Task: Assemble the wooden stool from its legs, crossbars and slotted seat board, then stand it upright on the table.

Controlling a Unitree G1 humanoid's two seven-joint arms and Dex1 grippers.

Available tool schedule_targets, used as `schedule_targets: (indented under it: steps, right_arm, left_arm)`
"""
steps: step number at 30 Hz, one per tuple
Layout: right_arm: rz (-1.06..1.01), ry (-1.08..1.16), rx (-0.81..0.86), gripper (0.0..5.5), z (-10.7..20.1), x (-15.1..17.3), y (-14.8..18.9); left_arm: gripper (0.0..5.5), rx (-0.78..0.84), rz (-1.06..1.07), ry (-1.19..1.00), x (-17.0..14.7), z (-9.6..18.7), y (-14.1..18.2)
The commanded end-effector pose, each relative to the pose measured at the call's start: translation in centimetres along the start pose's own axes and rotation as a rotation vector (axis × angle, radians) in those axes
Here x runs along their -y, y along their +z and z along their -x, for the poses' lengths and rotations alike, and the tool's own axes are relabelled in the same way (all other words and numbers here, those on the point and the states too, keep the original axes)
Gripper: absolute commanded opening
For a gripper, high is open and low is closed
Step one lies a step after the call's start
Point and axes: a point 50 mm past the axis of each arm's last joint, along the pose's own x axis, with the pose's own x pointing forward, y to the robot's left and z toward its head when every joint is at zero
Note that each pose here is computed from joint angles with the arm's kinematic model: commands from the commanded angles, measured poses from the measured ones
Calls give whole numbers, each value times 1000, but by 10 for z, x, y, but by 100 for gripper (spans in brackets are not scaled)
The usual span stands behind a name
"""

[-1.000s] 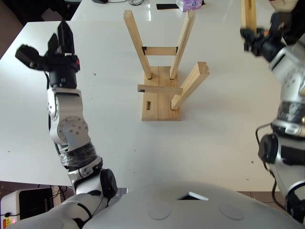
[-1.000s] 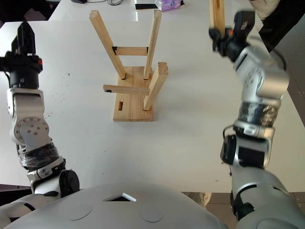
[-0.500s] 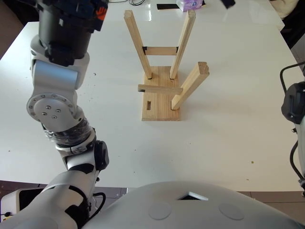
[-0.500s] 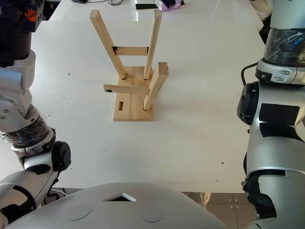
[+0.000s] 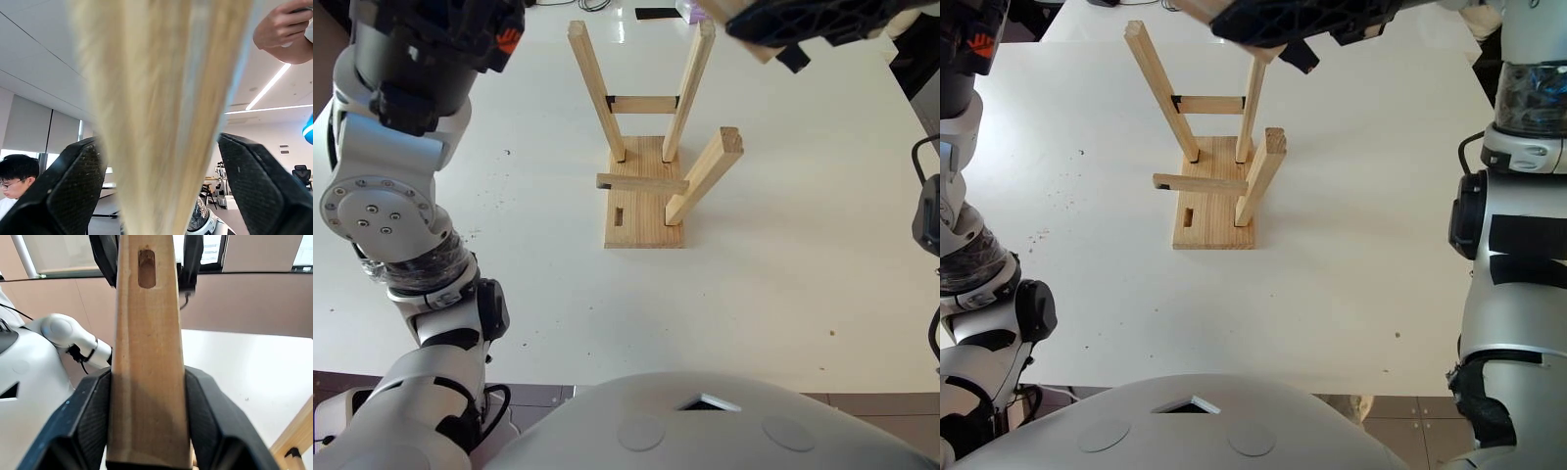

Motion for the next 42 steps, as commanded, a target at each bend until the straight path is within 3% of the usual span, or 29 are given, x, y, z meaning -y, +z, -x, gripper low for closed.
schedule_targets:
  steps: [1, 12, 21, 22, 29, 34, 36, 38, 42]
  right_arm:
    - [38, -12, -28, 205, 2, -2, -2]
    - [36, -50, -52, 205, 8, -1, -9]
    - [145, -140, 4, 205, 8, 8, -10]
    - [164, -141, 15, 241, 8, 8, -8]
    - [247, -227, 60, 341, 22, 9, 6]
    - [306, -393, 143, 364, 48, 9, 11]
    - [334, -490, 204, 364, 63, 5, 14]
    - [353, -578, 251, 364, 75, 1, 11]
    - [334, -723, 307, 364, 92, -8, -9]
  left_arm:
    - [386, -44, -12, -14, 2, -1, -4]
    - [211, -76, -61, -42, 6, -4, -8]
    - [208, -67, -105, -33, 5, 1, -2]
    - [208, -67, -113, -29, 5, 2, -2]
    - [206, -88, -251, 24, -3, 11, 21]
    - [205, -248, -381, 94, -11, 31, 37]
    - [205, -488, -517, 119, -20, 52, 42]
    - [205, -630, -538, 179, -29, 75, 51]
    - [205, -774, -482, 244, -38, 111, 52]
